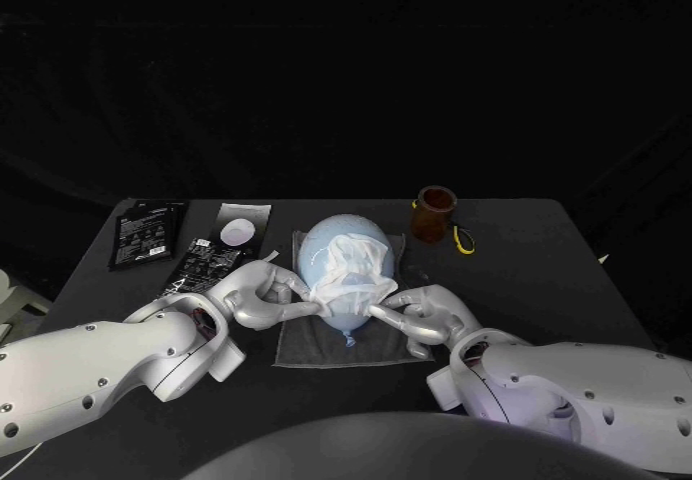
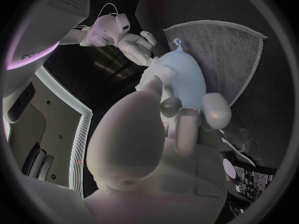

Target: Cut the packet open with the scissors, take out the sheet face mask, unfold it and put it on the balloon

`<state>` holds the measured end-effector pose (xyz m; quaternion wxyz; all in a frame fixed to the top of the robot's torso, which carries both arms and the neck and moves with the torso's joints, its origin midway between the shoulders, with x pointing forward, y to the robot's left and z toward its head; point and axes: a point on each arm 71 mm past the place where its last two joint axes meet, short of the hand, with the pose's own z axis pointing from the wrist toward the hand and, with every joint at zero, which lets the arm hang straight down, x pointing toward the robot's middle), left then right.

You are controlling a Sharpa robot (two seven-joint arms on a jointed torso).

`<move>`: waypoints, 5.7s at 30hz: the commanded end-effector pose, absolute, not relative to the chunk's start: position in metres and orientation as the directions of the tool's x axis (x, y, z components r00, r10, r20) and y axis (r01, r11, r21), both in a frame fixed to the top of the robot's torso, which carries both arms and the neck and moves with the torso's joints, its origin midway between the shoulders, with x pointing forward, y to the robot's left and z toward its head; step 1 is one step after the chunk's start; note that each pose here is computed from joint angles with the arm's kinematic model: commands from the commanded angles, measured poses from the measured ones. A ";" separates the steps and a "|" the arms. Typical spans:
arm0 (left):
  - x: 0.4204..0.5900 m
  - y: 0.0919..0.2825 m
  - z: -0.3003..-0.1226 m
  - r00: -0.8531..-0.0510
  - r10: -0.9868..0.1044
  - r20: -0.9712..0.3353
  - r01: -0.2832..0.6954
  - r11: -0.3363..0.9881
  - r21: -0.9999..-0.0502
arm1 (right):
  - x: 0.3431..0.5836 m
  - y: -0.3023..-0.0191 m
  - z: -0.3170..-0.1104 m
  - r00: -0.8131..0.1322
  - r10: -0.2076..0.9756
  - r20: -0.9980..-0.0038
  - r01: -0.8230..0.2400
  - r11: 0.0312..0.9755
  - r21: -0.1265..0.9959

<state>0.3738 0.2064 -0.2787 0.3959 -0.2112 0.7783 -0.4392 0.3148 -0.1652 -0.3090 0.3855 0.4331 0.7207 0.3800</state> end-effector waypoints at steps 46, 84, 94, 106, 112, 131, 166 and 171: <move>0.374 0.205 -0.279 -0.592 -0.712 -0.377 -0.017 0.479 -0.878 | 0.315 -0.165 -0.307 -0.404 0.886 -0.228 0.262 0.351 0.899; 0.373 0.205 -0.279 -0.607 -0.703 -0.370 -0.021 0.479 -0.877 | 0.331 -0.156 -0.307 -0.250 0.938 -0.239 0.250 0.301 0.920; 0.373 0.204 -0.279 -0.608 -0.703 -0.369 -0.020 0.478 -0.878 | 0.333 -0.154 -0.307 -0.240 0.939 -0.244 0.243 0.302 0.922; 0.373 0.203 -0.279 -0.606 -0.704 -0.369 -0.019 0.477 -0.879 | 0.337 -0.154 -0.304 -0.228 0.940 -0.252 0.189 0.297 0.936; 0.373 0.204 -0.279 -0.601 -0.714 -0.359 -0.031 0.470 -0.882 | 0.337 -0.156 -0.302 -0.225 0.942 -0.250 0.171 0.291 0.941; 0.378 0.209 -0.278 -0.569 -0.779 -0.263 -0.125 0.398 -0.909 | 0.333 -0.178 -0.298 -0.236 0.924 -0.301 0.160 0.343 0.926; 0.378 0.214 -0.278 -0.595 -0.766 -0.242 -0.160 0.408 -0.899 | 0.336 -0.174 -0.290 -0.210 0.939 -0.273 0.121 0.302 0.946; 0.379 0.217 -0.278 -0.588 -0.770 -0.247 -0.160 0.410 -0.898 | 0.336 -0.177 -0.289 -0.204 0.941 -0.272 0.125 0.300 0.946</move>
